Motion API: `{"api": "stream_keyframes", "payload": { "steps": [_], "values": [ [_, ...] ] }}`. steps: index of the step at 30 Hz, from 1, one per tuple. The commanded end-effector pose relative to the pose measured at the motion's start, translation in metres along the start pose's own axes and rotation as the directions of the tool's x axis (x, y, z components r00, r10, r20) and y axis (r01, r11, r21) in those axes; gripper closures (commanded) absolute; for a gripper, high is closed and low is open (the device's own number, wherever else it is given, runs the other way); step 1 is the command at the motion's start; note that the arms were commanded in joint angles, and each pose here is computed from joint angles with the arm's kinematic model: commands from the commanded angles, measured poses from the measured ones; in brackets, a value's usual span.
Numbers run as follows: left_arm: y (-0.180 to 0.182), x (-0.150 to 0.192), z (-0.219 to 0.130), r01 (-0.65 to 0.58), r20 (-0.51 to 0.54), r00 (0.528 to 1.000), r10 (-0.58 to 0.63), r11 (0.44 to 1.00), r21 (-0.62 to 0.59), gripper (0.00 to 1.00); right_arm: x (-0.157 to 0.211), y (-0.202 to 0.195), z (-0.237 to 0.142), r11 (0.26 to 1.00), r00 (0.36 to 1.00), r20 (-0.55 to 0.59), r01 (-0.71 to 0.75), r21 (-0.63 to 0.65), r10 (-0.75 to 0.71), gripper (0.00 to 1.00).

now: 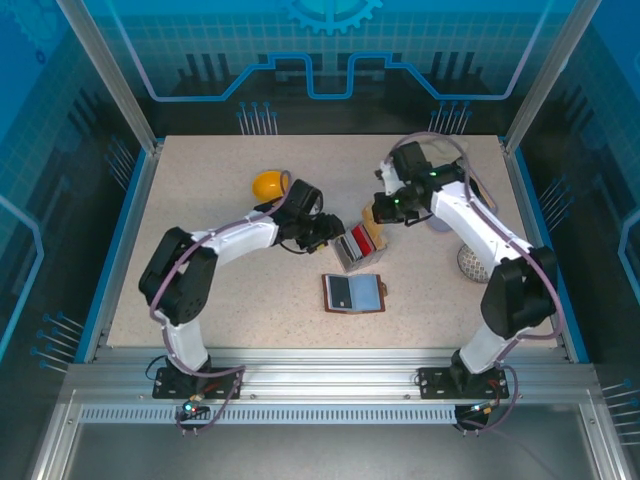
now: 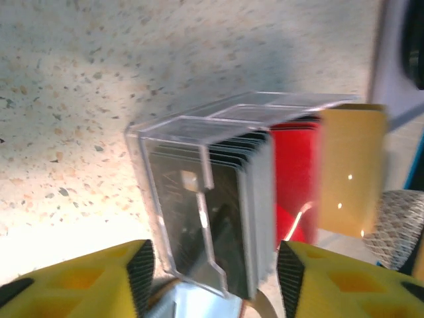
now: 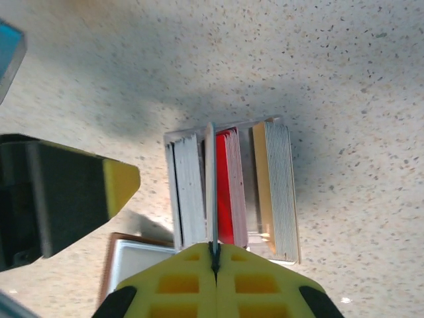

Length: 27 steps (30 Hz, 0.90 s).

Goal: Put the credit cards into the card holder
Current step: Pick up several credit cards from the storage box, then pass several credit cards.

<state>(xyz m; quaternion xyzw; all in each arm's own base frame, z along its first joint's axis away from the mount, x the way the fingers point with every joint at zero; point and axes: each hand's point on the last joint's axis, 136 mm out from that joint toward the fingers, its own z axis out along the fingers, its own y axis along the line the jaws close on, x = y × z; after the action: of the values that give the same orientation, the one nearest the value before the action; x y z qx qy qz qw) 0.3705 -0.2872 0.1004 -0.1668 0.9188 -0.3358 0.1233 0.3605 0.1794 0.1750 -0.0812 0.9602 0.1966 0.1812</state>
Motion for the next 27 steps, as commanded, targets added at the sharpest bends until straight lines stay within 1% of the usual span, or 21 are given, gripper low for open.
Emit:
{"api": "stream_keyframes", "payload": {
  "steps": [1, 2, 4, 7, 12, 16, 17, 18, 21, 22, 27],
  "values": [
    [-0.037, -0.013, -0.035, 0.011, 0.058, 0.998, -0.023, 0.978, 0.207, 0.36, -0.019, 0.034, -0.029, 0.94, 0.987, 0.077, -0.108, -0.322, 0.14, 0.96],
    [-0.045, -0.016, -0.041, 0.019, 0.058, 0.998, -0.037, 0.961, 0.275, 0.33, -0.021, 0.037, -0.033, 0.918, 0.982, 0.078, -0.13, -0.374, 0.171, 0.96],
    [-0.069, -0.022, -0.055, 0.024, 0.049, 0.998, -0.049, 0.903, 0.428, 0.26, -0.026, 0.04, -0.043, 0.871, 0.971, 0.078, -0.164, -0.463, 0.224, 0.96],
    [-0.098, -0.024, -0.067, 0.015, 0.01, 1.0, -0.026, 0.823, 0.568, 0.22, -0.032, 0.042, -0.053, 0.822, 0.962, 0.066, -0.188, -0.538, 0.264, 0.96],
    [-0.124, -0.026, -0.07, 0.008, -0.026, 1.0, 0.012, 0.743, 0.67, 0.2, -0.039, 0.053, -0.061, 0.766, 0.957, 0.051, -0.195, -0.613, 0.285, 0.96],
    [-0.14, -0.023, -0.072, -0.009, -0.045, 0.997, 0.058, 0.707, 0.707, 0.22, -0.04, 0.055, -0.06, 0.745, 0.954, 0.034, -0.21, -0.633, 0.299, 0.95],
    [-0.143, -0.023, -0.074, -0.017, -0.04, 0.997, 0.065, 0.698, 0.716, 0.24, -0.04, 0.055, -0.059, 0.742, 0.954, 0.03, -0.212, -0.636, 0.298, 0.95],
    [-0.144, -0.023, -0.076, -0.025, -0.035, 0.997, 0.072, 0.693, 0.72, 0.28, -0.039, 0.055, -0.057, 0.743, 0.954, 0.029, -0.213, -0.635, 0.298, 0.95],
    [-0.15, -0.021, -0.084, -0.044, -0.023, 0.996, 0.091, 0.671, 0.74, 0.52, -0.037, 0.052, -0.053, 0.746, 0.953, 0.016, -0.225, -0.627, 0.302, 0.93],
    [-0.151, -0.022, -0.086, -0.047, -0.019, 0.996, 0.091, 0.666, 0.745, 0.58, -0.036, 0.052, -0.05, 0.746, 0.954, 0.008, -0.23, -0.625, 0.301, 0.93],
    [-0.155, -0.02, -0.093, -0.059, -0.011, 0.995, 0.102, 0.653, 0.755, 0.79, -0.032, 0.046, -0.044, 0.761, 0.952, 0.0, -0.243, -0.602, 0.305, 0.9]
  ]
}}
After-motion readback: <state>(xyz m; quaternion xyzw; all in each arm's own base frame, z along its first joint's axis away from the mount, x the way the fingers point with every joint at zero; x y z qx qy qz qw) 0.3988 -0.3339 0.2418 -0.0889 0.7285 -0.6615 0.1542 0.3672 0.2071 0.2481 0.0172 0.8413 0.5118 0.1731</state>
